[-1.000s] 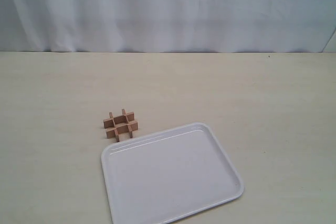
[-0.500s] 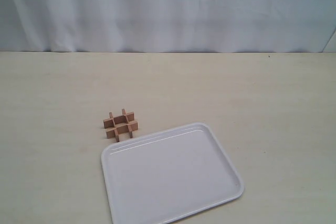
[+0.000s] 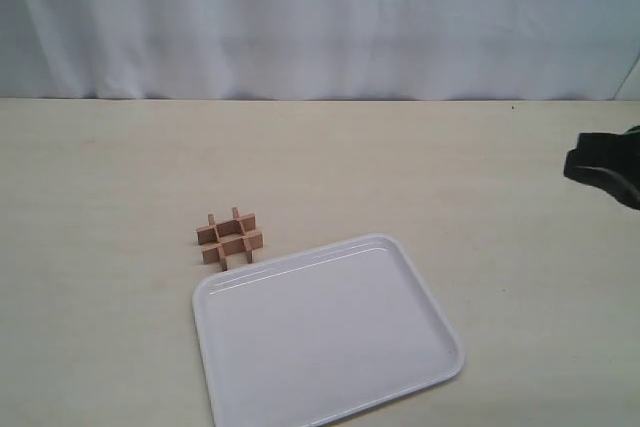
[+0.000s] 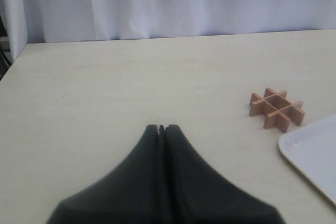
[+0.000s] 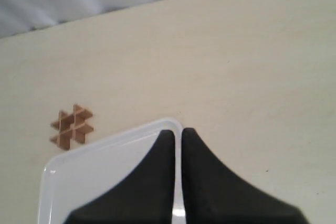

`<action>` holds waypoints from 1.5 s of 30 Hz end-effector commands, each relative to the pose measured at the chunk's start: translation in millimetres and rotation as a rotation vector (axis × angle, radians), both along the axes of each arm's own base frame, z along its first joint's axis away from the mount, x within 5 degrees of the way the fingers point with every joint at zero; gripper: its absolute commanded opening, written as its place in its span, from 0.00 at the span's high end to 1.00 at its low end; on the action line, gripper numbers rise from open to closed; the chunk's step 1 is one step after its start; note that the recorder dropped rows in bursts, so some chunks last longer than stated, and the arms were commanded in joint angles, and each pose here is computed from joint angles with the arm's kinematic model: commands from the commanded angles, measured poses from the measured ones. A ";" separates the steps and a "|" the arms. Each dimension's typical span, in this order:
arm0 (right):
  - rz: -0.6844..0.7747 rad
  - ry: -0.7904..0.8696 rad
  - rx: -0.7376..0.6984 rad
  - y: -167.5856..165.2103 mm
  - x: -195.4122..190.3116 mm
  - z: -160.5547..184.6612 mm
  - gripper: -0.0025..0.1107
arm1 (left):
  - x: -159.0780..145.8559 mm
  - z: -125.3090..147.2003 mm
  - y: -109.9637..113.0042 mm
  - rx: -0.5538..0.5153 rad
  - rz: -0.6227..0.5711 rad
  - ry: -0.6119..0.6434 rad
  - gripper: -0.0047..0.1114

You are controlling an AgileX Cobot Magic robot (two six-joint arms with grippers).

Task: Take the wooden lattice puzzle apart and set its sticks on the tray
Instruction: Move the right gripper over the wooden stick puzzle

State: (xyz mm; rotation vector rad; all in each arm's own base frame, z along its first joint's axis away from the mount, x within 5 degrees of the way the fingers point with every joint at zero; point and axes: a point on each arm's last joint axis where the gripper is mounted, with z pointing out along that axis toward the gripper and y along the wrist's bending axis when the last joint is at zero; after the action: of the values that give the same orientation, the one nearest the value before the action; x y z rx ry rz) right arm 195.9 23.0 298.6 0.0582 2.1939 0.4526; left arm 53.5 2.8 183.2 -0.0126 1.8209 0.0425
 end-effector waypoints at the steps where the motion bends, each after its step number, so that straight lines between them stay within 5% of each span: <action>1: 0.083 0.097 0.000 5.0 22.1 -10.8 0.94 | 0.3 0.7 -0.4 -0.004 -0.006 -0.013 0.96; 11: 0.172 0.109 -0.073 28.2 39.8 -26.4 0.94 | 0.3 0.7 -0.4 -0.004 -0.006 -0.013 0.96; 20: 0.400 0.346 -0.418 156.3 99.5 -48.4 0.94 | 0.4 1.0 -0.4 -0.004 -0.006 -0.016 0.96; 27: 0.484 0.570 -0.515 233.2 149.2 -97.5 0.94 | 0.4 1.0 -0.4 -0.004 -0.006 -0.016 0.96; 33: 0.475 0.637 -0.517 250.5 170.3 -124.8 0.93 | 0.4 1.0 -0.4 -0.004 -0.006 -0.016 0.96; 41: 0.476 0.624 -0.450 260.8 177.0 -127.8 0.71 | 0.4 0.7 -0.3 0.000 -0.006 -0.013 0.96; 45: 0.484 0.605 -0.423 269.7 178.6 -122.9 0.67 | 0.4 0.7 -0.3 0.000 -0.006 -0.013 0.96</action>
State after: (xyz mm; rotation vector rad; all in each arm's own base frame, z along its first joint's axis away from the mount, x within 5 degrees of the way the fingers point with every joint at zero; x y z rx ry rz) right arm 373.6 285.6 171.0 -0.6519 2.8904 0.2127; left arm 53.5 2.8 183.2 -0.0121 1.8209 0.0422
